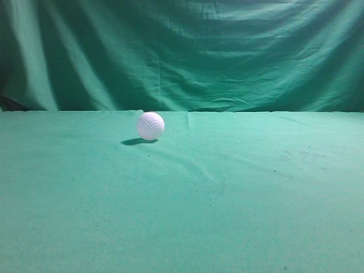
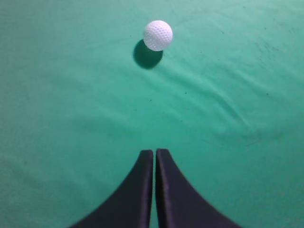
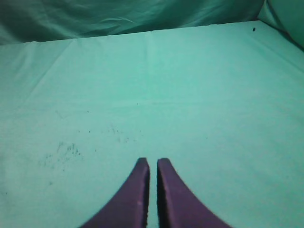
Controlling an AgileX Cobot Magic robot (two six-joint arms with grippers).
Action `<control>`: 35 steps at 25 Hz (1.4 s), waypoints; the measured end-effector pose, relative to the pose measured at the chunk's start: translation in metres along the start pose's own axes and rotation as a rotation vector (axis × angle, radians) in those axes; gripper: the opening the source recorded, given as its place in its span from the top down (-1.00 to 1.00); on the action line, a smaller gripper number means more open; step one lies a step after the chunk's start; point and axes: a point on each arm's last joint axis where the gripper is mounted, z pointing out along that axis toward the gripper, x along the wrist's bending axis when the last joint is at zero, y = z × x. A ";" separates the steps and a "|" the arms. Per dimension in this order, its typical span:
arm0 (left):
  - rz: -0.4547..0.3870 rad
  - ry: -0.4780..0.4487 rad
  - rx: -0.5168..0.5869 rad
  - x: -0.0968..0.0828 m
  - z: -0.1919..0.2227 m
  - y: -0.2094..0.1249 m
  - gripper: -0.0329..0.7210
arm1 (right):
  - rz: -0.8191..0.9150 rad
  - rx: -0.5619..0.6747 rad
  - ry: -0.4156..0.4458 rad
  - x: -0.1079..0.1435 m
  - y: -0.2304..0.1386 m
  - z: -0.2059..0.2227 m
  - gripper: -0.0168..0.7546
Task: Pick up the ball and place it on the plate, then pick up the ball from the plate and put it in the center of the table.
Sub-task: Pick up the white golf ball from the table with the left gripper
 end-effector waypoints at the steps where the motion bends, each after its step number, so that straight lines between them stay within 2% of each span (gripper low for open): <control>1: 0.030 -0.015 0.026 -0.002 0.009 0.009 0.91 | 0.000 0.000 0.000 0.000 0.000 0.000 0.83; 4: 0.137 -0.048 0.090 -0.014 0.037 0.033 0.91 | 0.000 0.000 0.000 0.000 0.000 0.000 0.83; 10: 0.262 0.001 0.196 -0.030 0.095 0.076 0.91 | 0.000 0.000 0.000 0.000 0.000 0.000 0.83; 13: 0.306 -0.007 0.263 -0.035 0.124 0.089 0.91 | 0.000 0.000 0.000 0.000 0.000 0.000 0.83; 17: 0.312 -0.020 0.321 -0.034 0.155 0.099 0.91 | 0.000 0.000 0.000 0.000 0.000 0.000 0.83; 19: 0.311 -0.021 0.329 -0.032 0.167 0.103 0.79 | 0.000 0.000 0.000 0.000 0.000 0.000 0.83; 22: 0.310 -0.023 0.328 -0.030 0.179 0.107 0.22 | 0.000 0.000 0.000 0.000 0.000 0.000 0.83; 25: 0.303 -0.026 0.336 -0.028 0.188 0.107 -0.56 | 0.000 0.000 0.000 0.000 0.000 0.000 0.83; 27: 0.298 -0.026 0.348 -0.027 0.194 0.105 -0.79 | 0.000 0.000 0.000 0.000 0.000 0.000 0.83; 31: 0.290 -0.025 0.373 -0.023 0.207 0.098 -0.79 | 0.000 0.000 0.000 0.000 0.000 0.000 0.83; 33: 0.287 -0.021 0.373 -0.021 0.213 0.096 -0.62 | 0.000 0.000 0.000 0.000 0.000 0.000 0.83; 35: 0.286 -0.015 0.364 -0.019 0.218 0.095 -0.62 | 0.000 0.000 0.000 0.000 0.000 0.000 0.83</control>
